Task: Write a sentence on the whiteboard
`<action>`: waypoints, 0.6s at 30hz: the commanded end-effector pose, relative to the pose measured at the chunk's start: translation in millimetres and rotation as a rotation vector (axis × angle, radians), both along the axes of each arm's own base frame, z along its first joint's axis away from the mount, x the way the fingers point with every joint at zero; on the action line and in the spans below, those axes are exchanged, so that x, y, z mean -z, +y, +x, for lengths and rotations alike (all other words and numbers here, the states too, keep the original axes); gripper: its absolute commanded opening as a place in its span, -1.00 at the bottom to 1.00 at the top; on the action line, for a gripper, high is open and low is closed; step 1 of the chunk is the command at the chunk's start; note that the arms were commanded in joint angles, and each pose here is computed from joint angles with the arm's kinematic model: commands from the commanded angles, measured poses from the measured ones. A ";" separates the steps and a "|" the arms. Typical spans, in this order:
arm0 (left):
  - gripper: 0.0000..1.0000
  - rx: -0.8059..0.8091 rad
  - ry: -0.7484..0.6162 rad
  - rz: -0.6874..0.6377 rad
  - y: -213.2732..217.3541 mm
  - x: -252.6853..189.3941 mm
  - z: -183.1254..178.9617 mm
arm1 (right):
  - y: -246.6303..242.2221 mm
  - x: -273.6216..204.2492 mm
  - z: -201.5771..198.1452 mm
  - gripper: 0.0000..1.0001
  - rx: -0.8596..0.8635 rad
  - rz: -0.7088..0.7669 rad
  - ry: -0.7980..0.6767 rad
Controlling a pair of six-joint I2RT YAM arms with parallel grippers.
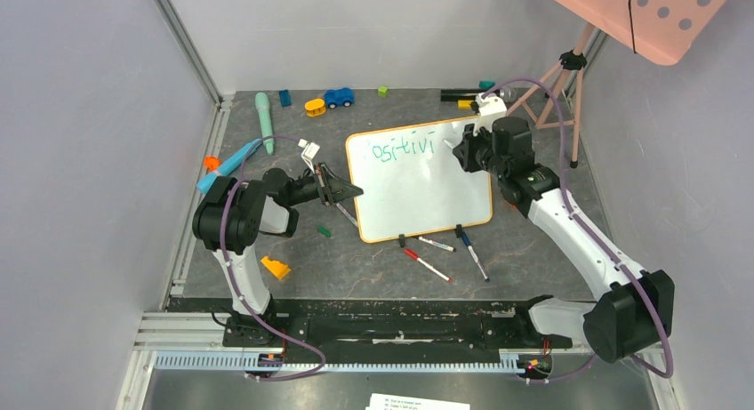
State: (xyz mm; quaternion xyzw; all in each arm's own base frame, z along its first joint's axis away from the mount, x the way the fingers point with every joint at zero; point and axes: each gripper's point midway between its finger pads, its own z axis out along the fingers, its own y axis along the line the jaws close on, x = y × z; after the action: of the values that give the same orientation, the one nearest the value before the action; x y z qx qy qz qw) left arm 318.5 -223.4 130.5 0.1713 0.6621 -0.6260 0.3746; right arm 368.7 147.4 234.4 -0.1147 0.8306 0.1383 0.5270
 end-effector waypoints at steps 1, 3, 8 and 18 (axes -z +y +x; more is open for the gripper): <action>-0.96 0.019 -0.107 -0.004 0.2 -12.1 -0.5 | 12.2 -35.1 12.6 -1.00 -0.044 0.054 -0.095; -0.96 0.018 -0.105 -0.004 0.3 -11.6 -0.7 | 15.4 -36.2 13.6 -1.00 -0.056 0.063 -0.094; -0.96 0.017 -0.103 -0.004 0.4 -11.2 -0.9 | 19.6 -31.8 15.9 -1.00 -0.070 0.070 -0.079; -0.96 0.018 -0.104 -0.005 -0.1 -11.5 0.2 | 9.9 -21.7 19.7 -1.00 -0.011 0.042 -0.052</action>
State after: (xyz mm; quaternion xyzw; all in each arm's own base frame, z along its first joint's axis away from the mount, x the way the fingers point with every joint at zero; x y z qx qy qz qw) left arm 318.6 -223.4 130.5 0.1709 0.6622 -0.6260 0.3747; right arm 377.2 161.2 233.7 -0.1261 0.8266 0.1650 0.5230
